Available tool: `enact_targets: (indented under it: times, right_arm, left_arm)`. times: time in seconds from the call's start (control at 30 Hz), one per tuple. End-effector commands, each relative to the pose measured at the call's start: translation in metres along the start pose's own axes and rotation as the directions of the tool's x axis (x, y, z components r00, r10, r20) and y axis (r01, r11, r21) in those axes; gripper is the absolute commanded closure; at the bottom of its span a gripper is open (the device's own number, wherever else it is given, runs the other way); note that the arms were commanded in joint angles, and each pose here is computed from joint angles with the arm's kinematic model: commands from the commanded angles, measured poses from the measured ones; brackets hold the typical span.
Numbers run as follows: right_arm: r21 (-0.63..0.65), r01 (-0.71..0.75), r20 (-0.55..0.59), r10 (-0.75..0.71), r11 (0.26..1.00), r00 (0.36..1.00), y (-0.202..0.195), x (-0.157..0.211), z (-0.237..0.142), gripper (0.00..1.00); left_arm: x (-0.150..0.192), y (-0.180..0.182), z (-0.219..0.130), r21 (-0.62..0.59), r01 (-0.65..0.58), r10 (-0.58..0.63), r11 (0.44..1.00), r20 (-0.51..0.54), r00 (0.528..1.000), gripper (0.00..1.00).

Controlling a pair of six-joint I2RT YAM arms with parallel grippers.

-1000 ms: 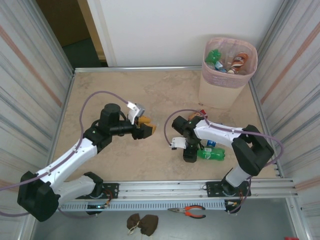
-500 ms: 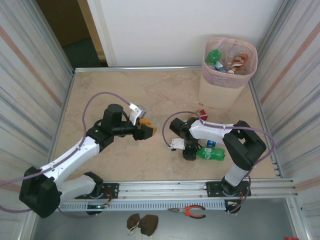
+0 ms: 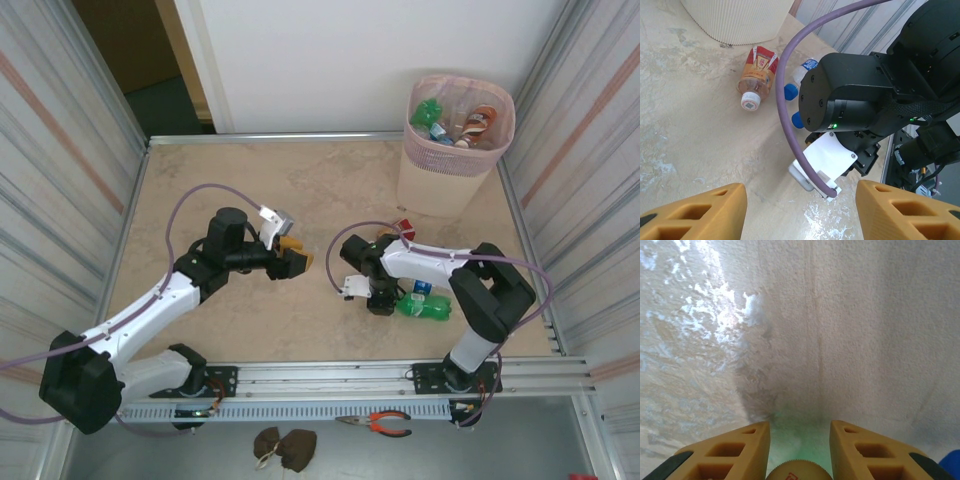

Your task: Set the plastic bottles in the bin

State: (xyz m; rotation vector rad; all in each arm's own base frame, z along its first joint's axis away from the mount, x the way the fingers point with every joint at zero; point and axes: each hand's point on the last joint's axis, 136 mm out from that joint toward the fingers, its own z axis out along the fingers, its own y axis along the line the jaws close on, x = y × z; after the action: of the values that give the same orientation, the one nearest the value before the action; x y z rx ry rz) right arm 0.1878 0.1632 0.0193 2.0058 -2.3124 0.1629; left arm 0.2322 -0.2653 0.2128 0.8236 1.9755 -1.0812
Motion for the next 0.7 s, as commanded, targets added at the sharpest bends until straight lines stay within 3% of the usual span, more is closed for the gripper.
enact_targets:
  times: [0.0, 0.23, 0.33, 0.47, 0.57, 0.67]
  right_arm:
    - [-0.020, -0.010, 0.048, 0.011, 1.000, 0.999, 0.003, -0.003, -0.021, 0.68]
    - [-0.070, -0.103, 0.243, 0.118, 0.992, 0.963, 0.004, -0.024, -0.062, 0.73]
    - [-0.109, -0.179, 0.362, 0.207, 0.978, 0.909, -0.002, -0.036, -0.090, 0.77]
    - [-0.237, -0.354, 0.526, 0.426, 0.905, 0.736, -0.027, -0.046, -0.139, 0.85]
    - [-0.273, -0.416, 0.624, 0.489, 0.868, 0.610, -0.044, -0.047, -0.173, 0.91]
    - [-0.328, -0.508, 0.699, 0.567, 0.796, 0.436, -0.068, -0.040, -0.210, 0.98]
  left_arm:
    - [-0.013, -0.006, -0.005, 0.011, -0.028, 0.028, 1.000, 0.035, 0.999, 0.41]
    - [-0.016, -0.010, -0.013, -0.001, -0.036, 0.036, 0.999, 0.048, 0.998, 0.41]
    - [-0.017, -0.012, -0.018, -0.009, -0.039, 0.039, 0.999, 0.053, 0.998, 0.41]
    - [-0.019, -0.013, -0.023, -0.024, -0.039, 0.040, 0.999, 0.064, 0.997, 0.41]
    - [-0.022, -0.014, -0.025, -0.030, -0.036, 0.038, 0.999, 0.078, 0.996, 0.41]
    - [-0.026, -0.013, -0.025, -0.037, -0.033, 0.036, 0.999, 0.096, 0.995, 0.41]
